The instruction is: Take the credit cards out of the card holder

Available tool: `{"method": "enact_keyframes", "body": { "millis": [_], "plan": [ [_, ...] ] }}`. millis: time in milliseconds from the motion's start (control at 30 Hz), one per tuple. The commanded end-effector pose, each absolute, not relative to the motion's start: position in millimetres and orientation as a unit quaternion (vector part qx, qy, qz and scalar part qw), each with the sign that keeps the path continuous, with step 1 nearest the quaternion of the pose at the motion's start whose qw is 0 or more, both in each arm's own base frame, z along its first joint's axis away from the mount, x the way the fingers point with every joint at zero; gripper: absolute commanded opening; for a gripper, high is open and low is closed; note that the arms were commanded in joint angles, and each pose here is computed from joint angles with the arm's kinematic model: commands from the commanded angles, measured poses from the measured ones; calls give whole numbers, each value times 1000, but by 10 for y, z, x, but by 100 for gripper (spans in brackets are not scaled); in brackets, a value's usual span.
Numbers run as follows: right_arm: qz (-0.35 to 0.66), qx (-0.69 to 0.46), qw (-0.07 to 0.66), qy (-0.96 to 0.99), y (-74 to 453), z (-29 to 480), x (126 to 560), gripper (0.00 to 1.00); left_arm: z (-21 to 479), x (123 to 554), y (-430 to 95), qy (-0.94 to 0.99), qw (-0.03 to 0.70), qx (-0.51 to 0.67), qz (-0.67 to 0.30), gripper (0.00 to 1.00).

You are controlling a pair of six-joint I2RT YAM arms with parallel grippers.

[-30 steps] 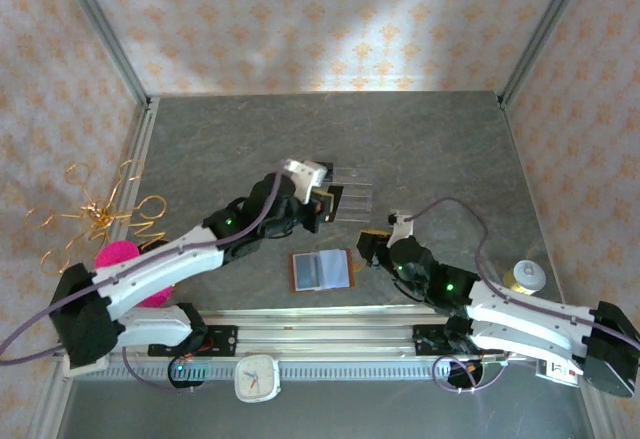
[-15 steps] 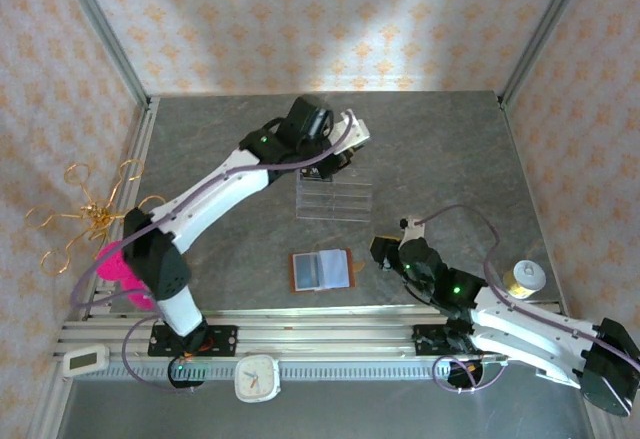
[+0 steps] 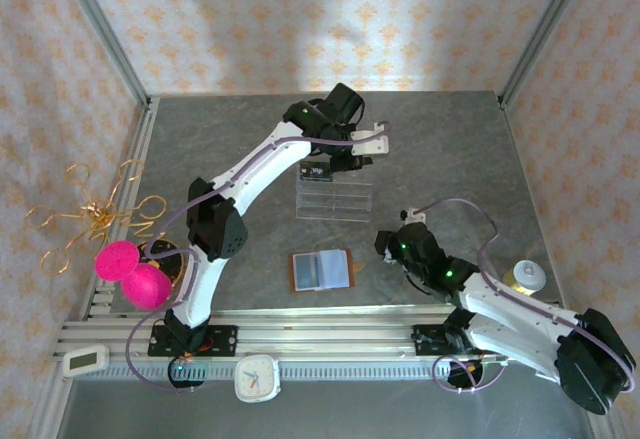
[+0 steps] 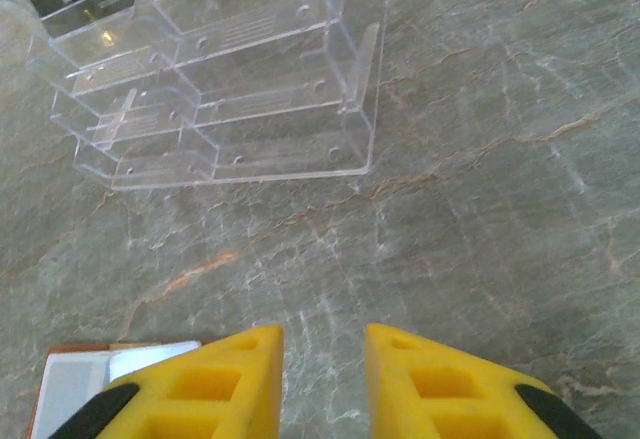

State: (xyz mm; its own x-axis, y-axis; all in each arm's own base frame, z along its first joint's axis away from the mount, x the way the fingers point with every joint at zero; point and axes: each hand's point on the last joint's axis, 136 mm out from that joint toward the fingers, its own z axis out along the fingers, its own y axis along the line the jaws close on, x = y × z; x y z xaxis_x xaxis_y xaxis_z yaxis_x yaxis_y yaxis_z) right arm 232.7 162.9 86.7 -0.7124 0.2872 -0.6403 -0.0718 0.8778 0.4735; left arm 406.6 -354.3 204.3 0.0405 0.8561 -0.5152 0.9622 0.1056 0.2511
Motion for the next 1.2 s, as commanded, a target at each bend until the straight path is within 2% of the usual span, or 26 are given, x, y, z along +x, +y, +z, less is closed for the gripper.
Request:
{"method": "enact_keyframes", "body": {
  "millis": [0,667,1167],
  "plan": [
    [242,47,366,897,1674,917,2386,26,2164,3993,-3552,652,288,695,-97,0],
    [221,61,346,910,1597,719,2446,26,1669,4195,-3601,654,258,707,-79,0],
    [225,55,342,911,1628,696,2477,26,1501,4321,-3546,661,253,704,-58,0]
  ]
}}
